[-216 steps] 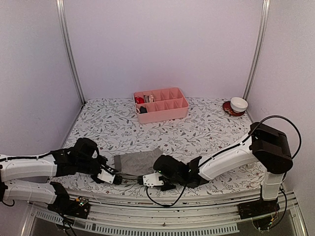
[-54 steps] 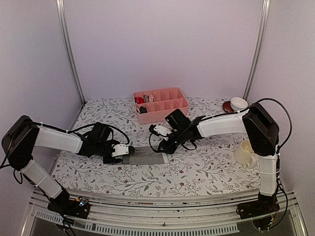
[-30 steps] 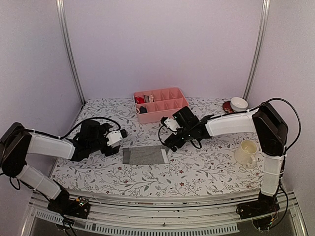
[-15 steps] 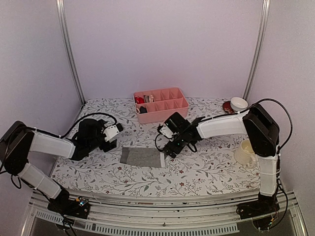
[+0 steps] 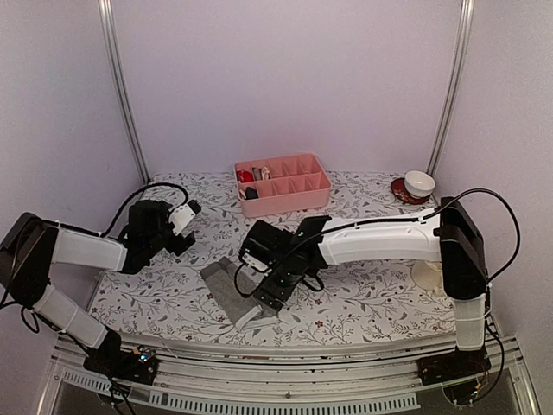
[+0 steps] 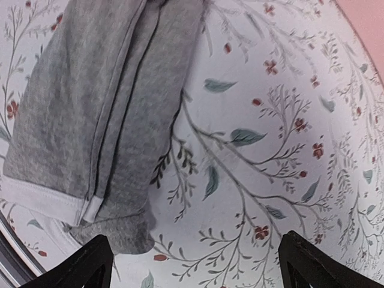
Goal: Roll the underwear
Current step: Rotate the underwear at the center of the board.
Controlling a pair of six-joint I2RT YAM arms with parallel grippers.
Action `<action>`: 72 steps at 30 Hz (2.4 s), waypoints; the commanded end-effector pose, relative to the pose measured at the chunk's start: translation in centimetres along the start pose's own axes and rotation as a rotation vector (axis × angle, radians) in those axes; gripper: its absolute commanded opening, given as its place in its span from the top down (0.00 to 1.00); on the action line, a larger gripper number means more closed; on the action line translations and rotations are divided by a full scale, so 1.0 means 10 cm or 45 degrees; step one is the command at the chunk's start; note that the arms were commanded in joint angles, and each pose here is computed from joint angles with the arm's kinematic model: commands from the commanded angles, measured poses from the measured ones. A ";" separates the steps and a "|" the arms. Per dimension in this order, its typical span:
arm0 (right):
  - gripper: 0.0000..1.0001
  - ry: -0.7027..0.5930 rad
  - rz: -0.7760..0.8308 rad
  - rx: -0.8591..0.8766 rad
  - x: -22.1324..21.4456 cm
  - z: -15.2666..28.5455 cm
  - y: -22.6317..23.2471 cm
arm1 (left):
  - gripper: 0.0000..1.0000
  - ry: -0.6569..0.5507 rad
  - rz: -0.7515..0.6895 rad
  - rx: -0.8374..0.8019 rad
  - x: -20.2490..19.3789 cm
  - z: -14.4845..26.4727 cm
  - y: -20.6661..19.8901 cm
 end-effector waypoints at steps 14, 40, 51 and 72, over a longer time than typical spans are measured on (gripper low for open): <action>0.01 -0.506 0.188 -0.161 1.28 -0.36 0.06 | 0.01 -0.043 0.256 0.188 -0.11 0.05 0.46; 0.01 -0.775 0.109 -0.140 1.32 -0.01 0.01 | 0.02 -0.032 0.260 0.155 -0.13 -0.01 0.43; 0.01 -0.666 0.157 -0.050 1.17 -0.59 0.19 | 0.01 -0.029 0.259 0.150 -0.14 -0.01 0.42; 0.01 -0.457 -0.211 -0.270 0.88 -0.94 -0.59 | 0.01 -0.088 0.253 0.099 -0.09 0.03 0.39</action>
Point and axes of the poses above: each gripper's point midway between its finger pads, its own z axis back along the fingers, its own y axis along the line the jaws close on, x = y × z, the point moved 8 cm from there along z, back along the fingers, and after that the axes turned 10 degrees about -z, right-handed, at the moved point
